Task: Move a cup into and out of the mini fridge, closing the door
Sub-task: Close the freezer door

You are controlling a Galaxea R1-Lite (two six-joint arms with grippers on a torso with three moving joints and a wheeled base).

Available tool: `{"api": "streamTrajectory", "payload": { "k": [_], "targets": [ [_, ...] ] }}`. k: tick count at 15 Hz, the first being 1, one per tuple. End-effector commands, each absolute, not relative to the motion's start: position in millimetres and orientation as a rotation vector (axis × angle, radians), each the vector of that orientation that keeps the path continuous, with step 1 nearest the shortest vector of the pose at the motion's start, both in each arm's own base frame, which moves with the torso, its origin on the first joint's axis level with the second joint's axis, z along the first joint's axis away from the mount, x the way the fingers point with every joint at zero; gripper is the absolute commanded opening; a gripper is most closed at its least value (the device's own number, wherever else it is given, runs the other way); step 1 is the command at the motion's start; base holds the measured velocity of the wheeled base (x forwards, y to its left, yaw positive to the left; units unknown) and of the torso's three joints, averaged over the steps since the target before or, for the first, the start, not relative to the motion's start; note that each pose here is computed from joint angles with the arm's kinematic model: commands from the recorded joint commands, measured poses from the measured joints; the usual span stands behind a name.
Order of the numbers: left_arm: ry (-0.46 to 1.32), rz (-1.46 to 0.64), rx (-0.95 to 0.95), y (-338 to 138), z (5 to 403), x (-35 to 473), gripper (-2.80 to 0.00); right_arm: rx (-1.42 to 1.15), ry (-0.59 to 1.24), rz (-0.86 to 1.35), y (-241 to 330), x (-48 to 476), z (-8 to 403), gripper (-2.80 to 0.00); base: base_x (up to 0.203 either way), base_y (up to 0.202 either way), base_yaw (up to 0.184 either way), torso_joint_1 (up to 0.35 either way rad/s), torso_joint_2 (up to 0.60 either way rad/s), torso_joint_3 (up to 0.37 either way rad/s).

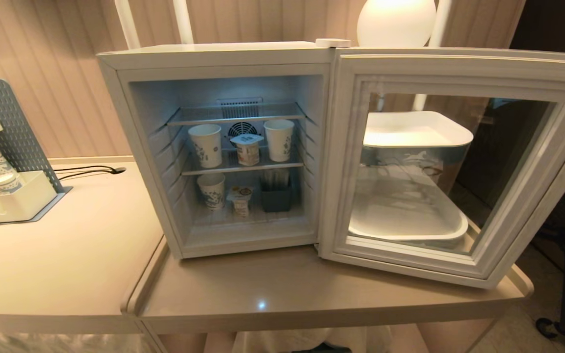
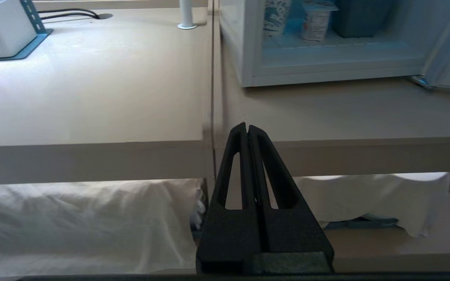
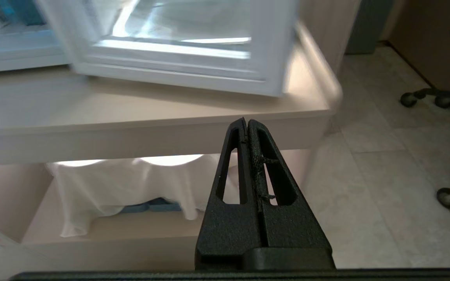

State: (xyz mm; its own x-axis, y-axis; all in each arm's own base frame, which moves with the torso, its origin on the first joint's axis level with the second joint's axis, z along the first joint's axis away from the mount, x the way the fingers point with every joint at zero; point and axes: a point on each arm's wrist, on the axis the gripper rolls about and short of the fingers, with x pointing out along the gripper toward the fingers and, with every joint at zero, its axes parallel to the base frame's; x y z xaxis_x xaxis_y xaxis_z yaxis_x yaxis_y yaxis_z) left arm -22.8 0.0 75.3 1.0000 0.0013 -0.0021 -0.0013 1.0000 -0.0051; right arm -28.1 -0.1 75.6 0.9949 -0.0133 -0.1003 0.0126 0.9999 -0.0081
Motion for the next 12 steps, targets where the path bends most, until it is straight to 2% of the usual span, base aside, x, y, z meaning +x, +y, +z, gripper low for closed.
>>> {"api": "streamTrajectory", "payload": {
  "k": [1, 5, 10, 12],
  "targets": [
    [0.005, 0.002, -0.006, 0, 75, -23, -2.80, -0.008, 0.103, -0.013, 0, -28, 75, -2.80, 0.000, -0.190, 0.001, 0.002, 0.00, 0.001],
    [0.005, 0.002, -0.009, 0, 75, -23, -2.80, -0.007, 0.101, -0.013, 0, -28, 76, -2.80, 0.000, -0.128, -0.001, -0.001, 0.00, 0.002],
    [0.005, 0.002, -0.008, 0, 75, -23, -2.80, -0.003, 0.067, -0.015, 0, -27, 77, -2.80, 0.000, 0.000, 0.000, 0.000, 0.00, 0.000],
    [0.005, 0.000, -0.008, 0, 75, -23, -2.80, 0.006, -0.003, -0.016, 0, -36, 101, -2.80, 0.000, 0.000, 0.000, 0.000, 0.00, 0.000]
  ]
}}
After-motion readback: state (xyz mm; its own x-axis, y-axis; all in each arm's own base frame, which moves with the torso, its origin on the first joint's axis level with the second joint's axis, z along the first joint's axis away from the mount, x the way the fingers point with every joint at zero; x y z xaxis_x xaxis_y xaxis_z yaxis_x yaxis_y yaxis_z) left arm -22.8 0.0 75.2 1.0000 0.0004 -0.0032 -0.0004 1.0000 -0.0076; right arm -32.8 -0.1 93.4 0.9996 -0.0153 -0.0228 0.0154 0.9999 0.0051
